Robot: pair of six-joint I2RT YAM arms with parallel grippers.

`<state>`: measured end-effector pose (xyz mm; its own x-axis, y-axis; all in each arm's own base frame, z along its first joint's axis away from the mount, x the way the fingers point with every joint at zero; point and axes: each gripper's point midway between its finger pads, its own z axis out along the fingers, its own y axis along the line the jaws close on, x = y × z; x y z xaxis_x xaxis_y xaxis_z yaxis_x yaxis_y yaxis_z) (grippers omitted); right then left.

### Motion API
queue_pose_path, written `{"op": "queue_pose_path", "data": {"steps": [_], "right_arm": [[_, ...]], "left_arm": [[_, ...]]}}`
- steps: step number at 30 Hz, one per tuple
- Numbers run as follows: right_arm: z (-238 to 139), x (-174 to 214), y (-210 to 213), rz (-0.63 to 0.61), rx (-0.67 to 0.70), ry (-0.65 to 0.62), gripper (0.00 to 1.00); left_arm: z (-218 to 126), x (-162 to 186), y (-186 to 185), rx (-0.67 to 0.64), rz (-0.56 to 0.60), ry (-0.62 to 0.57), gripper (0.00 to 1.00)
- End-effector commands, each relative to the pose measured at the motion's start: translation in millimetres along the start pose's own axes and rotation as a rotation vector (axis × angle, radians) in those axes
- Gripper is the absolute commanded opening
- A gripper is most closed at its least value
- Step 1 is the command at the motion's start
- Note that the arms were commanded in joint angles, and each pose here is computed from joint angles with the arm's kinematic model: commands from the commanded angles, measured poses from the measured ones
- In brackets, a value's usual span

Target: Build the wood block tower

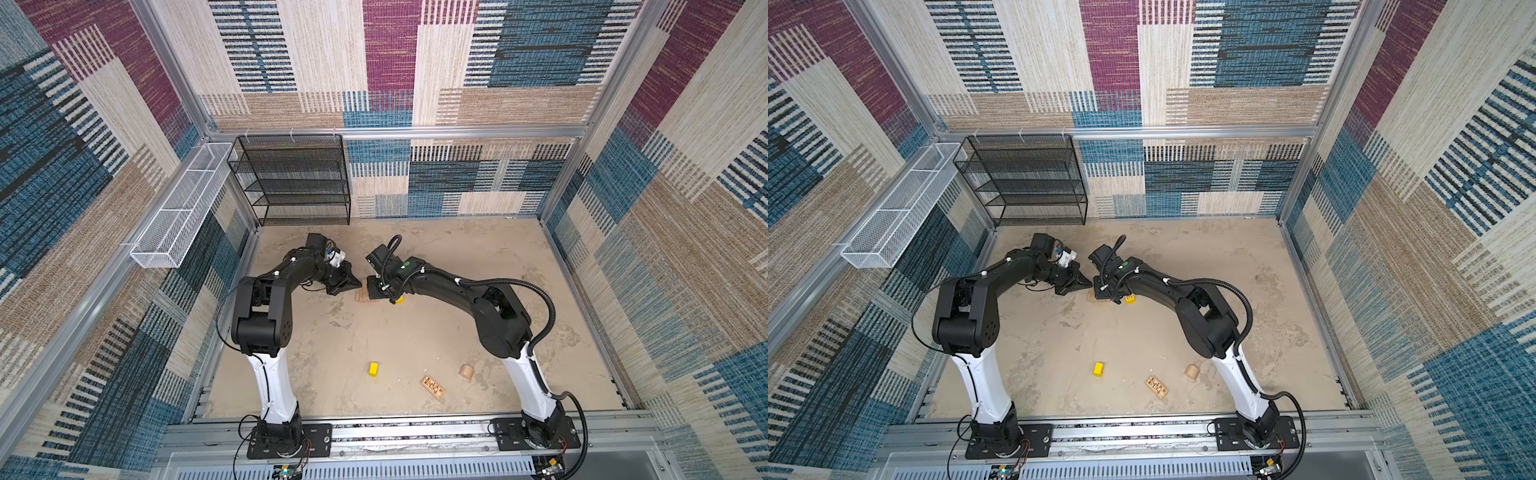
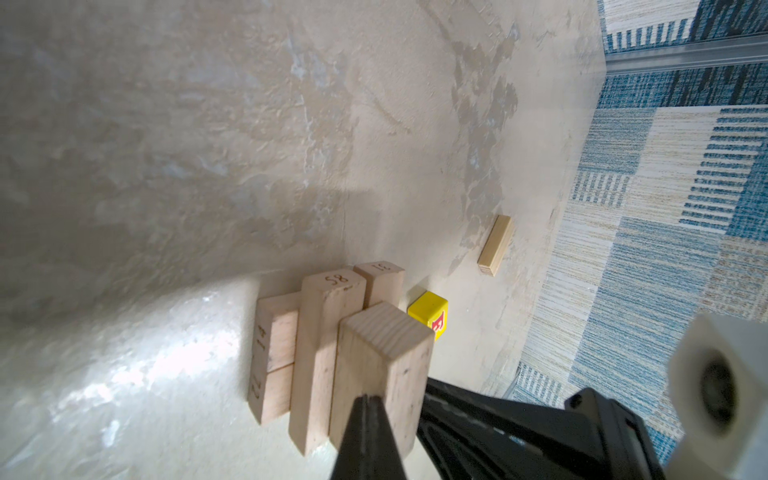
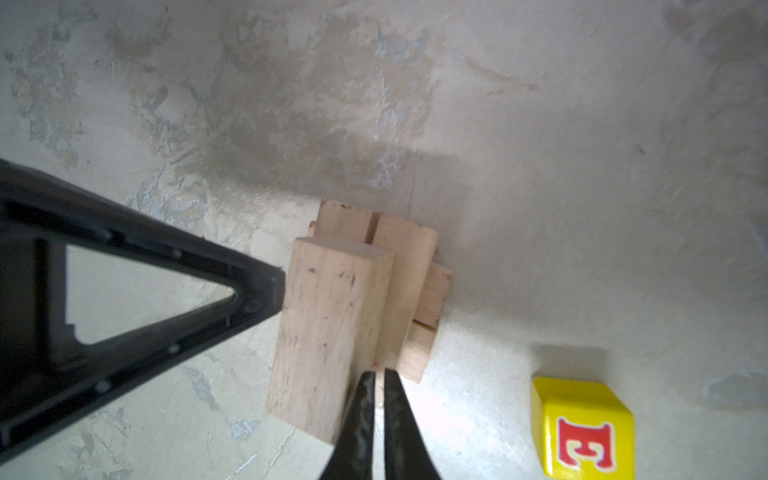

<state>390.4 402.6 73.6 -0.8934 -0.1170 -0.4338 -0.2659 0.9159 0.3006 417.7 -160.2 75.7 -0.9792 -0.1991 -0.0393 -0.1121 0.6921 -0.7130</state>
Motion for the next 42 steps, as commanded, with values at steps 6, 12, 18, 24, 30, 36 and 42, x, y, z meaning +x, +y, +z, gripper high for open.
{"op": "queue_pose_path", "data": {"steps": [6,12,18,24,30,36,42], "right_arm": [[-6.7,-10.1,9.8,0.002,-0.034,-0.028,0.11],[-29.0,-18.8,6.5,0.008,0.011,-0.055,0.11],[-89.1,-21.9,-5.9,0.041,0.031,-0.166,0.18],[-141.4,-9.8,-32.5,0.055,0.077,-0.258,0.38],[-189.0,-6.4,-46.3,0.063,0.105,-0.315,0.59],[-221.9,11.0,-61.9,0.101,0.094,-0.357,0.83],[-243.4,33.9,-86.1,0.156,0.128,-0.376,0.91]], "left_arm": [[-5.7,-3.2,-5.1,0.004,0.027,-0.017,0.00],[-34.0,-13.5,-9.8,0.002,0.018,-0.081,0.00],[-97.4,-26.1,-12.1,-0.168,0.136,-0.244,0.00],[-130.5,-26.1,-25.0,-0.258,0.234,-0.322,0.06],[-159.5,-31.3,-68.4,-0.346,0.401,-0.446,0.20],[-166.9,-21.5,-146.5,-0.402,0.671,-0.545,0.26],[-145.0,1.1,-203.1,-0.341,0.871,-0.562,0.26]]}}
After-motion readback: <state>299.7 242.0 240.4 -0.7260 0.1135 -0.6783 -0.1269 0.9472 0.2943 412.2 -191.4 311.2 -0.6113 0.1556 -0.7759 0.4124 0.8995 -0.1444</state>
